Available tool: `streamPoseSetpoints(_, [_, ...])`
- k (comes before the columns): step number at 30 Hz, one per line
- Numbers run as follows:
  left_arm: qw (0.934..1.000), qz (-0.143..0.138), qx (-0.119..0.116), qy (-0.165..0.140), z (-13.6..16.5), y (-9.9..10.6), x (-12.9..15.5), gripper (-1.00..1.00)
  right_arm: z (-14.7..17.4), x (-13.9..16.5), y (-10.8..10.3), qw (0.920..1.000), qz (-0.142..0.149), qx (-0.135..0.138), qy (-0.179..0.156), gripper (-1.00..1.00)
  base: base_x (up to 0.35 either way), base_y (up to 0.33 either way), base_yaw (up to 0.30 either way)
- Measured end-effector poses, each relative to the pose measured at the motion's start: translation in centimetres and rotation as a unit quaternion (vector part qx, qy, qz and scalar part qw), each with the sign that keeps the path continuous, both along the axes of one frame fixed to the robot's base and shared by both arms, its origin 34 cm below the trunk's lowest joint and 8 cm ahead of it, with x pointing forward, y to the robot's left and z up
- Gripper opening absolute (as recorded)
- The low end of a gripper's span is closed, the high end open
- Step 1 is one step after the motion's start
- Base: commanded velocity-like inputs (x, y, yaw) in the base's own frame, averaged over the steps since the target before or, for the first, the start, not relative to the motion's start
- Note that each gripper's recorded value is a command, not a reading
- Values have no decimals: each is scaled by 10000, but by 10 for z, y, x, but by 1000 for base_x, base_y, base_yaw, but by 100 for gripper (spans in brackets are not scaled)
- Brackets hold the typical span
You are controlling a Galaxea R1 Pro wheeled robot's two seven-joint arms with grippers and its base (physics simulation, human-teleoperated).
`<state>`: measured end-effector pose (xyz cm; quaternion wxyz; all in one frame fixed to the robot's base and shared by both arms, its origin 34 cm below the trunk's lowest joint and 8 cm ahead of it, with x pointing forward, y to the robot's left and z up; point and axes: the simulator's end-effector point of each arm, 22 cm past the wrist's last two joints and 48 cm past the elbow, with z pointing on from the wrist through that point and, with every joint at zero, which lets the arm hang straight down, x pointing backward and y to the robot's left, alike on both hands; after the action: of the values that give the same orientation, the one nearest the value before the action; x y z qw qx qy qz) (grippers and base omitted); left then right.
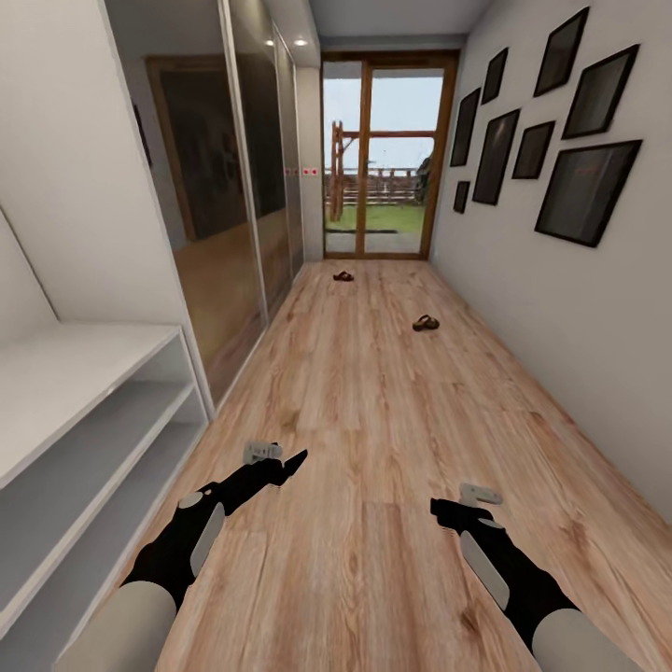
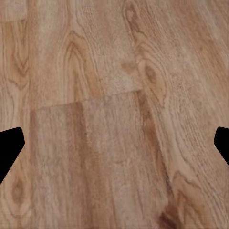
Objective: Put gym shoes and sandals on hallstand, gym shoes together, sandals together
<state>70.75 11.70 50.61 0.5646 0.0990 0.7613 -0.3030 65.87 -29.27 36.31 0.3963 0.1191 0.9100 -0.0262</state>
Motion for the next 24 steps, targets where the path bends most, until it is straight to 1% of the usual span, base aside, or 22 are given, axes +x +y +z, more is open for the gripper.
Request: streamPoseSetpoints(24, [10000,-1,1,1,0,0,0,100,0,0,0,10000,-1,-2,0,100,348,0,0])
